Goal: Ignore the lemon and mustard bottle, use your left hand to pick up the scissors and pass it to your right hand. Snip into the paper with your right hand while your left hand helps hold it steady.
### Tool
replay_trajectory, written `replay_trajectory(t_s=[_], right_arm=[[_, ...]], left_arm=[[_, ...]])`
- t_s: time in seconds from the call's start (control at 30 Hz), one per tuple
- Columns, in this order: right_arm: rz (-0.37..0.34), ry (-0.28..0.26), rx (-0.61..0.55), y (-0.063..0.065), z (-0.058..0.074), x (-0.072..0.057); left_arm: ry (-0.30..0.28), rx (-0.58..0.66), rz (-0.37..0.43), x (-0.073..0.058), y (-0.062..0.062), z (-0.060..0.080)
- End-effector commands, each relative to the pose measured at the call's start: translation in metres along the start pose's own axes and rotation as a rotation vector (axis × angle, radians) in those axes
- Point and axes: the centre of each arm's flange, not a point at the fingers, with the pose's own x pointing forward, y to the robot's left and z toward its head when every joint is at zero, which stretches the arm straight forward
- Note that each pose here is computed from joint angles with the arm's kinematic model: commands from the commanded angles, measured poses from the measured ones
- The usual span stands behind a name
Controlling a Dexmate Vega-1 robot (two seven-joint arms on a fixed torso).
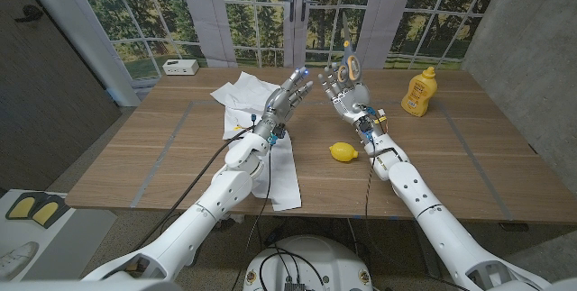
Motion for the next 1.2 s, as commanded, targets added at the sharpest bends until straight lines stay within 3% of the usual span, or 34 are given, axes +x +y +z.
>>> replay_trajectory(t_s=[0.03,1.2], right_arm=[[0.005,-0.026,0.009,-0.0052,0.0,-0.0025],[0.01,0.0,-0.027,-0.0071,-0.003,0.0001]], left_arm=[[0.01,-0.004,0.003,0.0019,0.0016,-0.0039],[0.018,-0.009,0.01,0.0011,0.0086,-0.0064]])
